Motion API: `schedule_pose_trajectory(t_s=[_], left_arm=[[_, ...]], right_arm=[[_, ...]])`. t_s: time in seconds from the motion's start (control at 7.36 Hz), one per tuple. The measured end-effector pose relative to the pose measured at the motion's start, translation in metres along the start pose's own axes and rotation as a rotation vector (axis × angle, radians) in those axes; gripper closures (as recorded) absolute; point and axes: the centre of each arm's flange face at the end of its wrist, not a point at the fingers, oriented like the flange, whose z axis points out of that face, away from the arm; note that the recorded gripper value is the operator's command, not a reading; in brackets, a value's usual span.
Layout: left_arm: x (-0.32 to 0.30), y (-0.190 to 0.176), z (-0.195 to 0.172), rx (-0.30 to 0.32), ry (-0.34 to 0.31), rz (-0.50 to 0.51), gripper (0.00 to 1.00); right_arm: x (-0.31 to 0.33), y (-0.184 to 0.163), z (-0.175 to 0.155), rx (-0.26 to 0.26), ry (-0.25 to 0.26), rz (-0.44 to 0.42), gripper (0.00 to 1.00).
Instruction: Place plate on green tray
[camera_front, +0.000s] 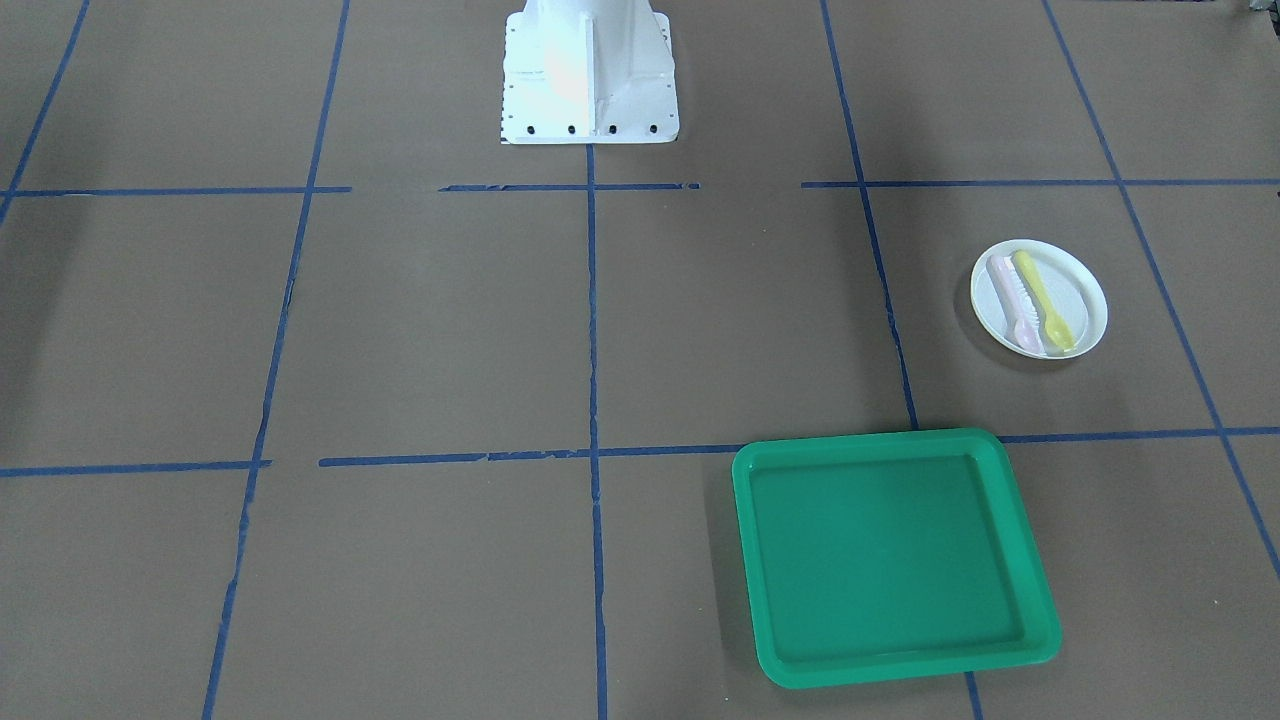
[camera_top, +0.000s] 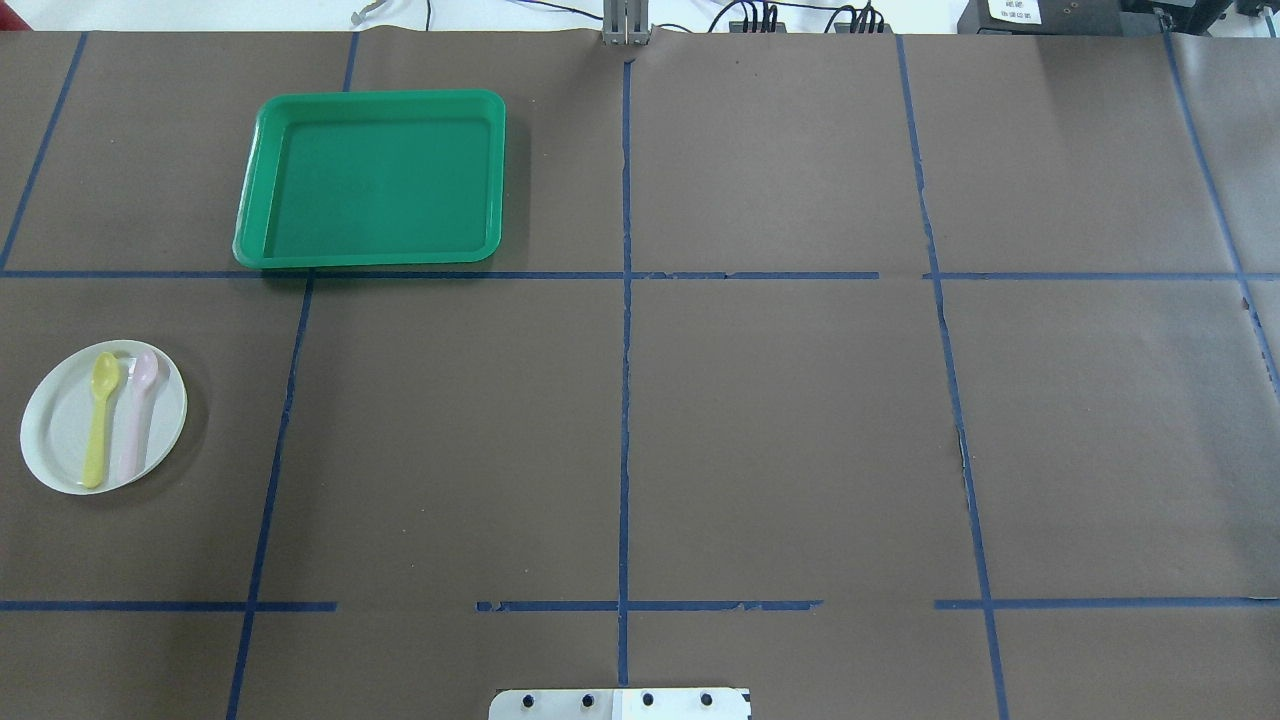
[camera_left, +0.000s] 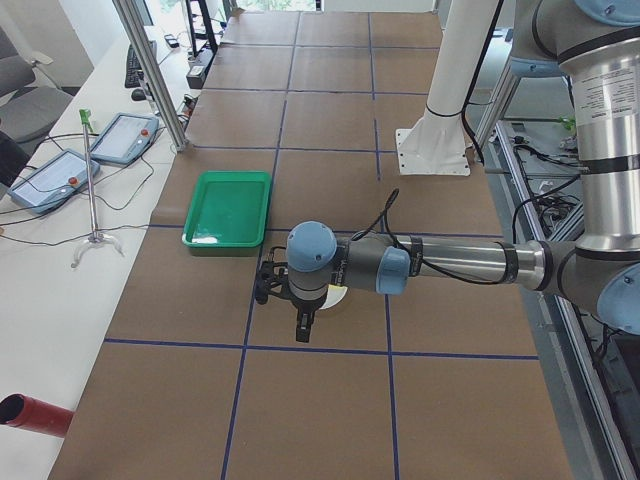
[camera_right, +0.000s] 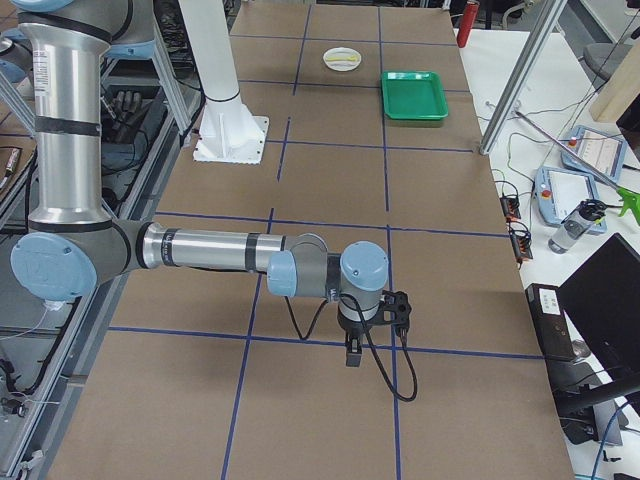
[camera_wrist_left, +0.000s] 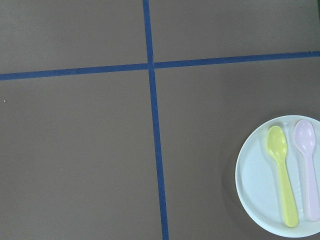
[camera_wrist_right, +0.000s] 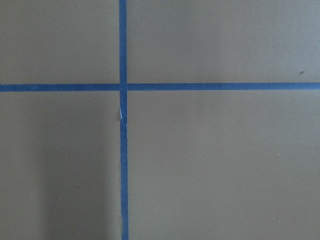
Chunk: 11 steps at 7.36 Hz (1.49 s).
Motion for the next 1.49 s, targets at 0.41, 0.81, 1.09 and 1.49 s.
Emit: schedule_pose_trajectory(t_s=[0.41, 0.81, 1.09, 1.49], left_arm=[[-0.001, -0.001, 0.0, 0.002, -0.005, -0.001, 0.0], [-0.007, -0.019, 0.005, -0.001, -0.007, -0.014, 0.0], [-0.013, -0.03, 0.009, -0.004, -0.008, -0.021, 0.0], [-0.026, -0.023, 0.002, 0.025, -0.03, -0.026, 0.0]], right_arm=[[0.0, 0.0, 0.0, 0.0, -0.001, 0.0, 0.0], [0.0, 0.0, 0.0, 0.0, -0.001, 0.0, 0.0], [0.0, 0.0, 0.0, 0.0, 0.0, 0.0, 0.0], [0.0, 0.0, 0.0, 0.0, 0.0, 0.0, 0.0]])
